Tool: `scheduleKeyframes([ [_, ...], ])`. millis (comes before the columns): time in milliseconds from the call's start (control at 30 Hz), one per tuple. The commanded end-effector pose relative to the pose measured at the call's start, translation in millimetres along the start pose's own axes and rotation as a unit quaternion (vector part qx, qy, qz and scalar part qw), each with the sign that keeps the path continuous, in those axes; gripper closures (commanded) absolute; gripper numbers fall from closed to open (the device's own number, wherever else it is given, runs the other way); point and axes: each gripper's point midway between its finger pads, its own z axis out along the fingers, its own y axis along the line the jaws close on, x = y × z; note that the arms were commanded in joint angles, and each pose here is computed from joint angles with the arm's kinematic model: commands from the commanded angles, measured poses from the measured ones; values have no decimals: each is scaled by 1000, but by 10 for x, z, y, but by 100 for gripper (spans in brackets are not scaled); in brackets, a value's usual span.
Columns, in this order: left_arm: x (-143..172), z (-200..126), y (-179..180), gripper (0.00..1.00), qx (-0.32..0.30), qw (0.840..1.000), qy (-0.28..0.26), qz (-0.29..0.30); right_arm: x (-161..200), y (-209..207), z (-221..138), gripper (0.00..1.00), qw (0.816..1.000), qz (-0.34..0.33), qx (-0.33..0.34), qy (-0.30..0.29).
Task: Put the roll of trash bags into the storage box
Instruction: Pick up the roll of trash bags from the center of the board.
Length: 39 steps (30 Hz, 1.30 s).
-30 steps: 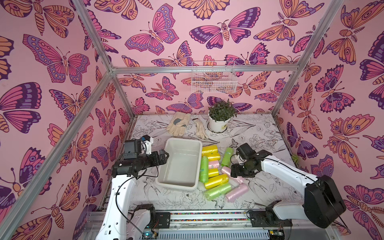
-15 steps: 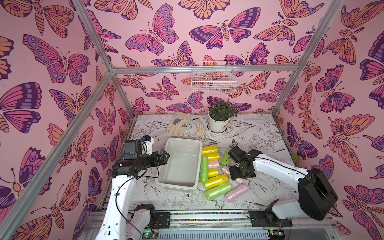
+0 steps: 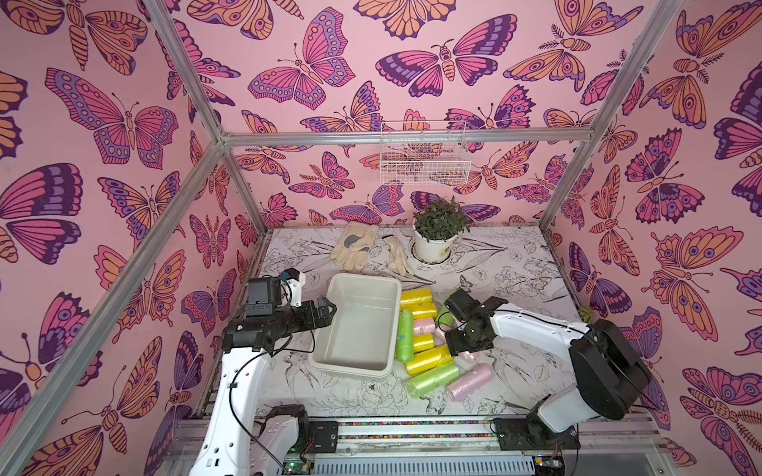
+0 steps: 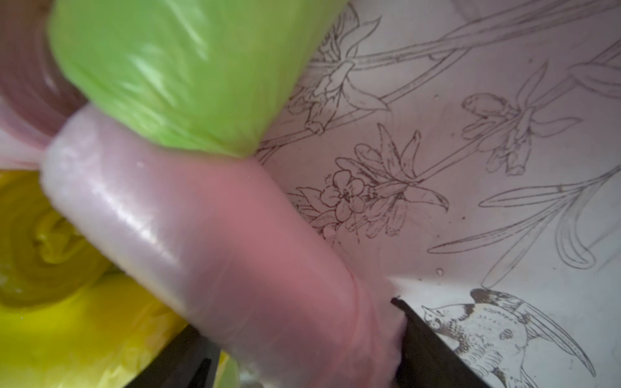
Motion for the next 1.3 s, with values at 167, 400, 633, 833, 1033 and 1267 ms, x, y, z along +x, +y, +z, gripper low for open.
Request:
scheduleKeyframes([
  [167,43,23,-4,0,2,1000,4,5,127,-12,94,31,1000,-9,-2,12],
  [400,47,21,-3,0,2,1000,4,5,138,-17,178,45,1000,-10,5,28],
  [633,52,19,-16,0,3,1000,4,7,135,6,134,66,1000,-16,-3,24],
  [833,47,2,-24,0,2,1000,0,10,0,17,-211,80,999,-28,2,-29],
  [1033,45,-9,-36,0,4,1000,-3,12,-124,69,-651,87,996,-43,8,-84],
  [1267,67,39,128,0,-38,999,2,-2,-361,152,-1355,92,987,-66,-1,-150],
])
